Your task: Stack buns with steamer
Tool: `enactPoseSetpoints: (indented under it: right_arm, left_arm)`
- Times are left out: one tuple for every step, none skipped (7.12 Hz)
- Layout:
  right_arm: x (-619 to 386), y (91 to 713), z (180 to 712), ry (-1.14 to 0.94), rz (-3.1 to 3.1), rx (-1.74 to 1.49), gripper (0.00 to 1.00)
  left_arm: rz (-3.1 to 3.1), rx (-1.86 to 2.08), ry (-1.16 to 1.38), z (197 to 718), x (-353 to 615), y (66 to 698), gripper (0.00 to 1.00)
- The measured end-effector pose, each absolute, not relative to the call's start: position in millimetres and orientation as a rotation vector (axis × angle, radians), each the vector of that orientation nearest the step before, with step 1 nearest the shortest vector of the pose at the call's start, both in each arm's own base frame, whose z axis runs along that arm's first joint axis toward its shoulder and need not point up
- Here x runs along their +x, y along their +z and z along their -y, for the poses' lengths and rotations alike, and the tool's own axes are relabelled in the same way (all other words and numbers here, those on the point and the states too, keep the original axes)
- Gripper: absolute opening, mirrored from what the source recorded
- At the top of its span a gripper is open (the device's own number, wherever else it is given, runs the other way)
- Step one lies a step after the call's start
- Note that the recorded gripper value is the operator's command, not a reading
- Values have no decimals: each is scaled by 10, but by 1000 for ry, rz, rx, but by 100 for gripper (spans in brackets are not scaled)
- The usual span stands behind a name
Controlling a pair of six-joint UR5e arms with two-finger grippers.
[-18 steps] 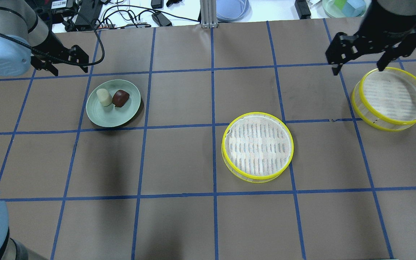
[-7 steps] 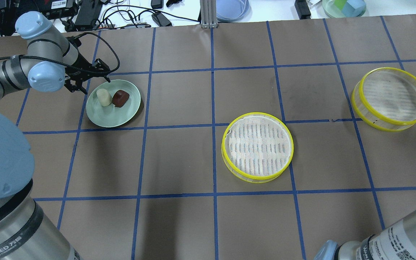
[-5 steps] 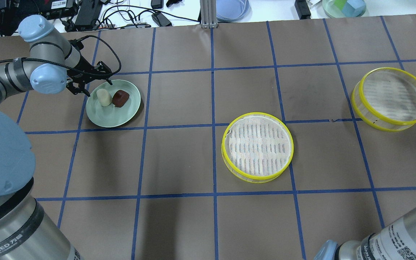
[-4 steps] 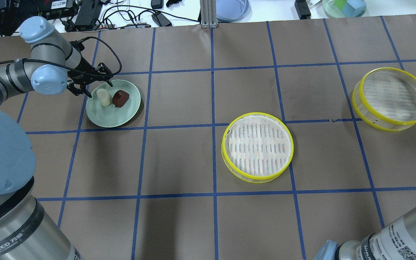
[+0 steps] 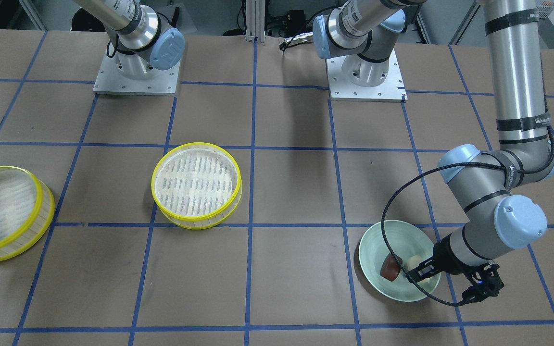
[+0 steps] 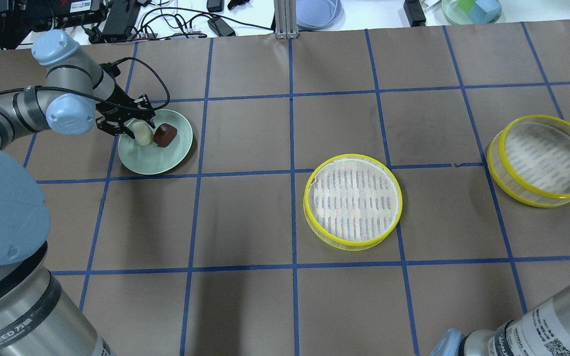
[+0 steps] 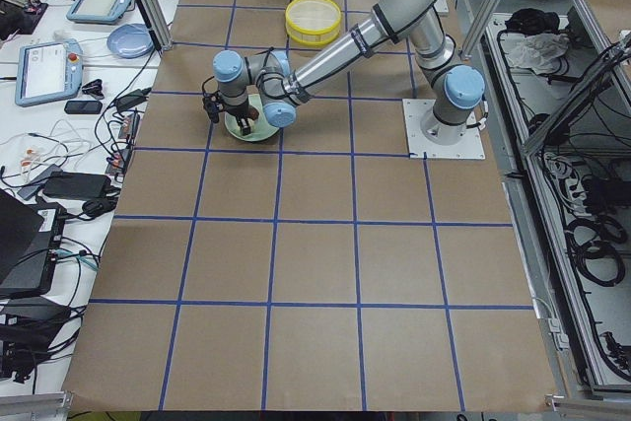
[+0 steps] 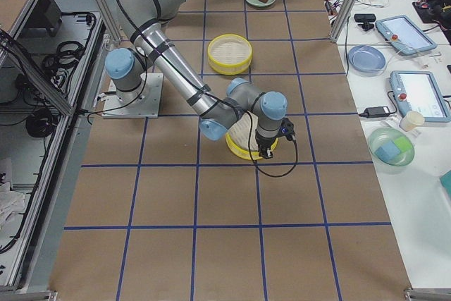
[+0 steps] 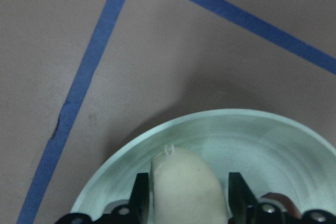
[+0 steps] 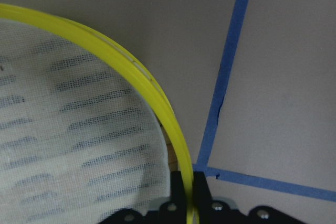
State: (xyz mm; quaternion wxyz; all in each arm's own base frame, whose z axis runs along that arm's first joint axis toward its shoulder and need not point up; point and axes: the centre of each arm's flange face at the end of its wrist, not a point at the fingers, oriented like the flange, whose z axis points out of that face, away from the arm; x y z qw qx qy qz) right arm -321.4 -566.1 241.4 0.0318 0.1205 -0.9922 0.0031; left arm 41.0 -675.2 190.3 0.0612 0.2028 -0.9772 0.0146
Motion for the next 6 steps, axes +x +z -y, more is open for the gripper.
enactPoseSetpoints:
  right_arm:
    - [-3174, 2544, 5629, 7, 3059, 375, 0]
    - [-3101, 2722, 5575, -7, 3069, 385, 0]
    - [-2969, 2948, 5506, -29, 3083, 404, 0]
    - [-2781, 3178, 5444, -52, 3095, 432, 0]
    - [-2549, 3401, 5404, -69, 3096, 464, 0]
    - [-2271, 3648, 5346, -87, 3098, 471, 0]
  left_arm:
    - [2965, 542, 62, 6760, 409, 1923, 13]
    - [2972, 498, 77, 6761, 409, 1956, 10]
    - [2978, 480, 90, 6754, 409, 2012, 10]
    - [2982, 476, 110, 6748, 394, 2116, 12]
    - [2987, 464, 129, 6731, 304, 2284, 14]
    - [2993, 436, 143, 6693, 75, 2521, 17]
